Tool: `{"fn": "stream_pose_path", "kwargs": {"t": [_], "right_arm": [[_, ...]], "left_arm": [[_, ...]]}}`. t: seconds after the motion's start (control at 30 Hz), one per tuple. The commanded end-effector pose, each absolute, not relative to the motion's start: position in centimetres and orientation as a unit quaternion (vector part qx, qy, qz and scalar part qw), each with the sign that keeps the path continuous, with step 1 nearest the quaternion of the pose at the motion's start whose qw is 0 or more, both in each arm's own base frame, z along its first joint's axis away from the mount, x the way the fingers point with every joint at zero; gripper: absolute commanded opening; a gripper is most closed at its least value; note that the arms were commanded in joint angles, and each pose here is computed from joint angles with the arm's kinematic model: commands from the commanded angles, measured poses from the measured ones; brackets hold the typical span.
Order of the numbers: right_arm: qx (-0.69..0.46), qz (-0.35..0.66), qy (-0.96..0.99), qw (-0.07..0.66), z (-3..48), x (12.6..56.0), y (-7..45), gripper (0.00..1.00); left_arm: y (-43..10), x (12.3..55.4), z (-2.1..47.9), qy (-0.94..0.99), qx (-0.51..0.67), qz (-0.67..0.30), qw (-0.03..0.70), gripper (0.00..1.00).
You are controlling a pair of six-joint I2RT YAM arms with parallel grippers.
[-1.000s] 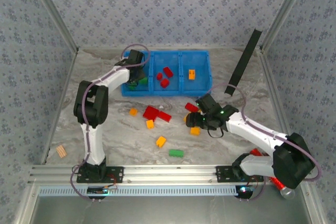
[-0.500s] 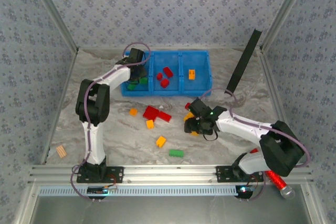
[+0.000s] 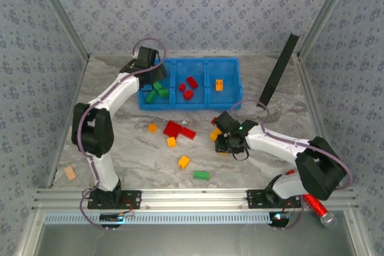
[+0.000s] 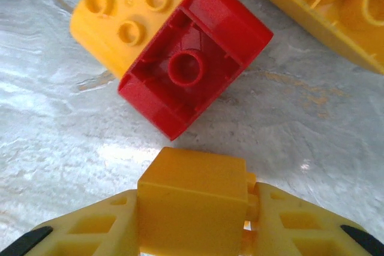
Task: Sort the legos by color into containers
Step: Pick up the lego from the bottom-center of the table, then place the lego in the container.
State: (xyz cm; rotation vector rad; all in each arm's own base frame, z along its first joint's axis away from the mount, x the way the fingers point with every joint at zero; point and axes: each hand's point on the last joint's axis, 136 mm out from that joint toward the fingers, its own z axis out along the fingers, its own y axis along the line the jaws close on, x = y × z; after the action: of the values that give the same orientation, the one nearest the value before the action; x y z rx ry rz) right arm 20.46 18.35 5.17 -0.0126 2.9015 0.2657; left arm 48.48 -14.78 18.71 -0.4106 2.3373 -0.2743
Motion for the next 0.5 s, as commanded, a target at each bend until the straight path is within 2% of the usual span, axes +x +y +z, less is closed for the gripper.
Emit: {"fn": "stream_pose_path", "kwargs": {"t": [0.0,0.17,0.33,0.47], "right_arm": [[-0.025,0.085,0.984,0.152,9.5,21.8,17.5,0.38],[-0.045,0.080,0.971,0.222,14.2,27.2,16.3,0.36],[-0.059,0.067,0.950,0.299,18.2,34.5,16.1,0.35],[-0.054,0.065,0.938,0.337,19.1,39.6,16.0,0.35]], "left_arm": [[-14.1,46.8,21.3,0.905,-0.145,-0.105,0.385,0.73],[-14.1,42.4,21.6,0.921,-0.116,-0.091,0.361,0.73],[-15.4,36.3,20.0,0.940,-0.078,-0.080,0.321,0.74],[-16.1,31.8,18.1,0.950,-0.067,-0.080,0.293,0.74]]}}
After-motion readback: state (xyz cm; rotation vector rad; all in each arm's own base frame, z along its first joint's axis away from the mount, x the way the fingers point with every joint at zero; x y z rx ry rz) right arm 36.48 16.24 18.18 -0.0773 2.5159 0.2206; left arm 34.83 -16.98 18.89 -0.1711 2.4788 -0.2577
